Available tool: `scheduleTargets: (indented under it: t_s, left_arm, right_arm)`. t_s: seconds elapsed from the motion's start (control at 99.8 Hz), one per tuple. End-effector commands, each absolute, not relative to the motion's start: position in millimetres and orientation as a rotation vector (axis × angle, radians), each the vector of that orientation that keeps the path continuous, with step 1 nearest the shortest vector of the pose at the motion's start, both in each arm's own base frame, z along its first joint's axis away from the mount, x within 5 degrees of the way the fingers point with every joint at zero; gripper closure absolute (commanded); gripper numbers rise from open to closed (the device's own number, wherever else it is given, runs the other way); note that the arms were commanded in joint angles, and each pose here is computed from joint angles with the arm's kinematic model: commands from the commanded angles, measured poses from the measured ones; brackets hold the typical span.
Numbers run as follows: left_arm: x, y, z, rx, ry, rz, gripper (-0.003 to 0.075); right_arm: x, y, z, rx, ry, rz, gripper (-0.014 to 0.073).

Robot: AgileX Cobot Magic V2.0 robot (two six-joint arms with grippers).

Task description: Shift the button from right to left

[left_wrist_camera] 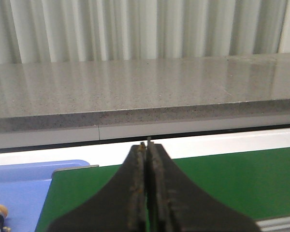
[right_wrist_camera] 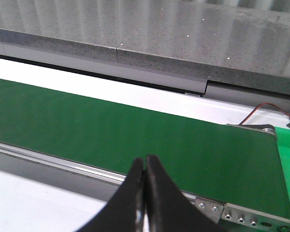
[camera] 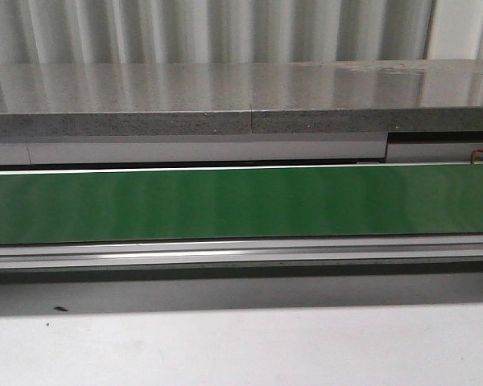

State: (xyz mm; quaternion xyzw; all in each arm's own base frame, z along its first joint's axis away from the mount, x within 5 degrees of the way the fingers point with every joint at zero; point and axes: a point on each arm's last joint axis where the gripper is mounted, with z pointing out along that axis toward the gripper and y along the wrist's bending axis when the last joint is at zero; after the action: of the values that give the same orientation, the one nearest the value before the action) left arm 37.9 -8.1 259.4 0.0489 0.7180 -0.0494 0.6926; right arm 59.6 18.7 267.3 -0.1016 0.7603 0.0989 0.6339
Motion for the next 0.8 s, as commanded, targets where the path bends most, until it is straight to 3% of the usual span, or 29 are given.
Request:
scheduleTargets:
  t_s: [0.0,0.311,0.581,0.792]
  left_arm:
    - [35,-7,267,0.094,1.496,-0.111,0.0741]
    - [44,-6,245,0.104,1.492,-0.066,0.0741]
    - [55,-5,197,0.097,1.537,-0.038,0.0741]
    - [55,-5,192,0.099,1.581,-0.037,0.0741]
  right_arm:
    - [60,18,282,-0.225,1.648,0.221,0.0663]
    - [60,18,282,-0.225,1.650,0.221,0.0663]
    - [60,18,282,-0.225,1.650,0.221,0.0663]
    - [60,18,282,-0.225,1.651,0.221,0.0663]
